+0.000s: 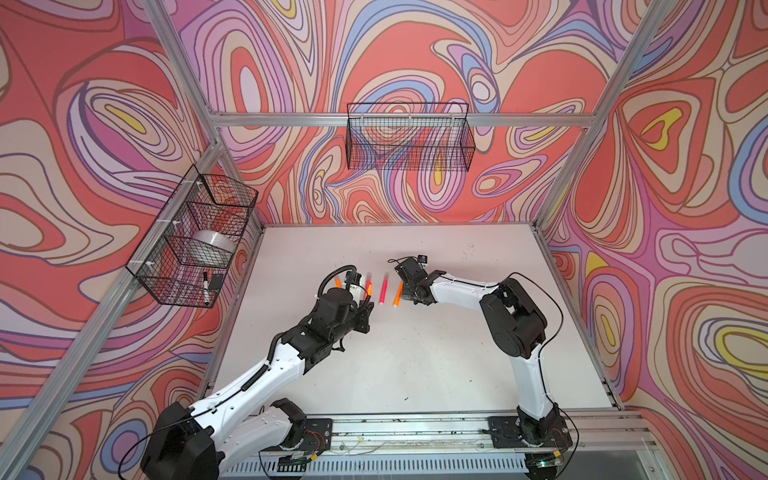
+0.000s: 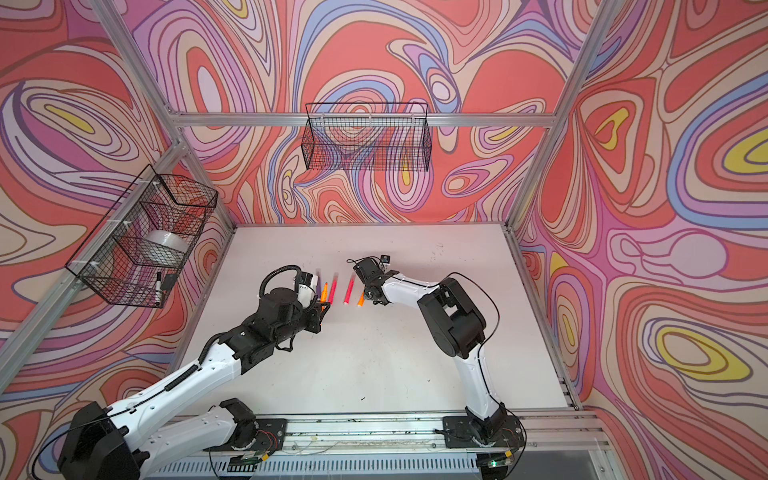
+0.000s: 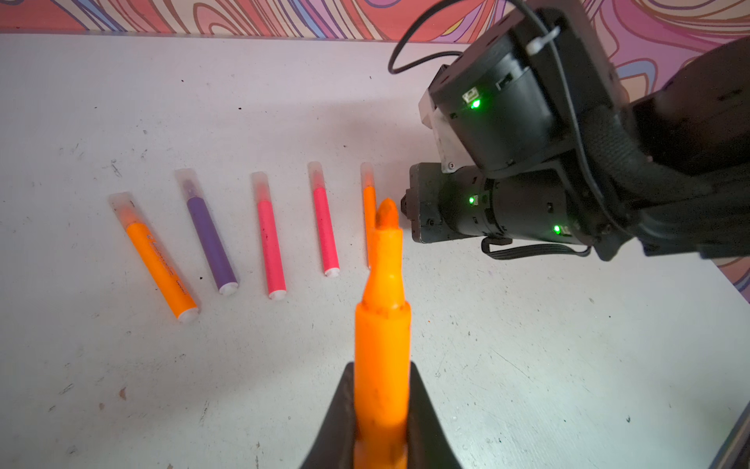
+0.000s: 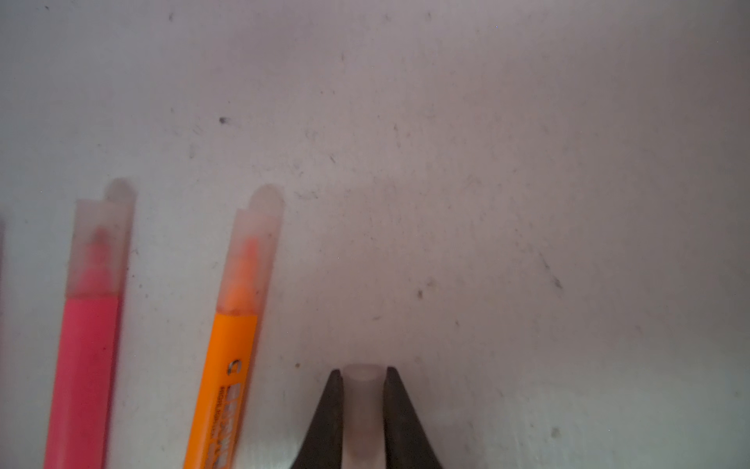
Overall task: Insert the pens into the pen caps
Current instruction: 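Hold the marker upright with the left gripper while the right grasps the translucent cap, then bring the cap over the marker tip with the right gripper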
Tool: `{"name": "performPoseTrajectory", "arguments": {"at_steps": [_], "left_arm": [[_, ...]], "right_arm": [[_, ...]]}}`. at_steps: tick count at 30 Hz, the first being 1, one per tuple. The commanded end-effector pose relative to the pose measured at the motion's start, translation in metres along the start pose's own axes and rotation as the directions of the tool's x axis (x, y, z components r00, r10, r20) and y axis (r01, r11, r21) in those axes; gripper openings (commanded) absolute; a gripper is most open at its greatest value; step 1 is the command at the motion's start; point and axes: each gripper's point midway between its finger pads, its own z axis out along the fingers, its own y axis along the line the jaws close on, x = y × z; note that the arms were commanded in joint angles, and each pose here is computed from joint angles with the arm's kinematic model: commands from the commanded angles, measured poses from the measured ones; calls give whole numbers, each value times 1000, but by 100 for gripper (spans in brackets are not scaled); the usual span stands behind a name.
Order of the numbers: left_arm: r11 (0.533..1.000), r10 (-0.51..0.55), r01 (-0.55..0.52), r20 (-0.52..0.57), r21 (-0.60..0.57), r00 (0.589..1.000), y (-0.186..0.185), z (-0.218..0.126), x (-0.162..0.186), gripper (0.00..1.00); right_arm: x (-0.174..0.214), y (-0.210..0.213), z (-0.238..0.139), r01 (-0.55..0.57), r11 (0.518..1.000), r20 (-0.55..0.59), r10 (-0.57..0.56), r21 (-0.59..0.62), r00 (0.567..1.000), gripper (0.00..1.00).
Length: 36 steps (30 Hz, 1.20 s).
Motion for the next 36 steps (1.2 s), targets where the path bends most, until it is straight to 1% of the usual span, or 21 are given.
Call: {"name": "performPoseTrajectory", "arguments": {"at_steps": [1, 5, 7, 9, 12, 16, 18, 19, 22, 25, 32, 36], "left_arm": [[997, 23, -22, -3, 75, 1000, -15, -4, -3, 0], [985, 61, -63, 15, 159, 998, -36, -5, 2, 0], [976, 97, -102, 35, 193, 995, -52, -6, 5, 0], [968, 108, -115, 44, 221, 993, -66, -4, 10, 0], [955, 91, -101, 51, 279, 995, -87, 3, 17, 0], [944, 46, -60, 51, 324, 998, -103, 15, 27, 0], [937, 34, -47, 44, 345, 998, -110, 20, 29, 0], [937, 32, -44, 38, 347, 999, -112, 22, 31, 0], [935, 31, -42, 37, 353, 999, -117, 26, 30, 0], [931, 21, -33, 36, 363, 999, -122, 27, 27, 0], [934, 2, -10, 21, 358, 1000, -124, 35, 27, 0], [931, -5, 0, 13, 364, 1000, -126, 39, 28, 0]], "right_arm": [[5, -11, -8, -27, 1000, -6, 27, -2, 1000, 8], [-11, -14, -48, -95, 992, 68, 100, -84, 993, 6], [-19, -17, -76, -138, 979, 115, 156, -153, 981, 6], [-29, -19, -105, -175, 954, 165, 218, -242, 962, 5], [-35, -25, -142, -212, 900, 218, 310, -382, 925, 4], [-40, -33, -187, -221, 801, 264, 422, -556, 867, 4], [-40, -33, -203, -213, 753, 263, 458, -623, 849, 3], [-39, -32, -209, -211, 725, 253, 474, -656, 843, 3], [-34, -25, -222, -207, 651, 205, 498, -730, 843, 1], [-28, -19, -227, -208, 602, 168, 507, -771, 845, 0], [-20, -3, -232, -193, 551, 140, 505, -812, 852, 0], [-16, 7, -233, -181, 545, 138, 493, -818, 859, 0]]}}
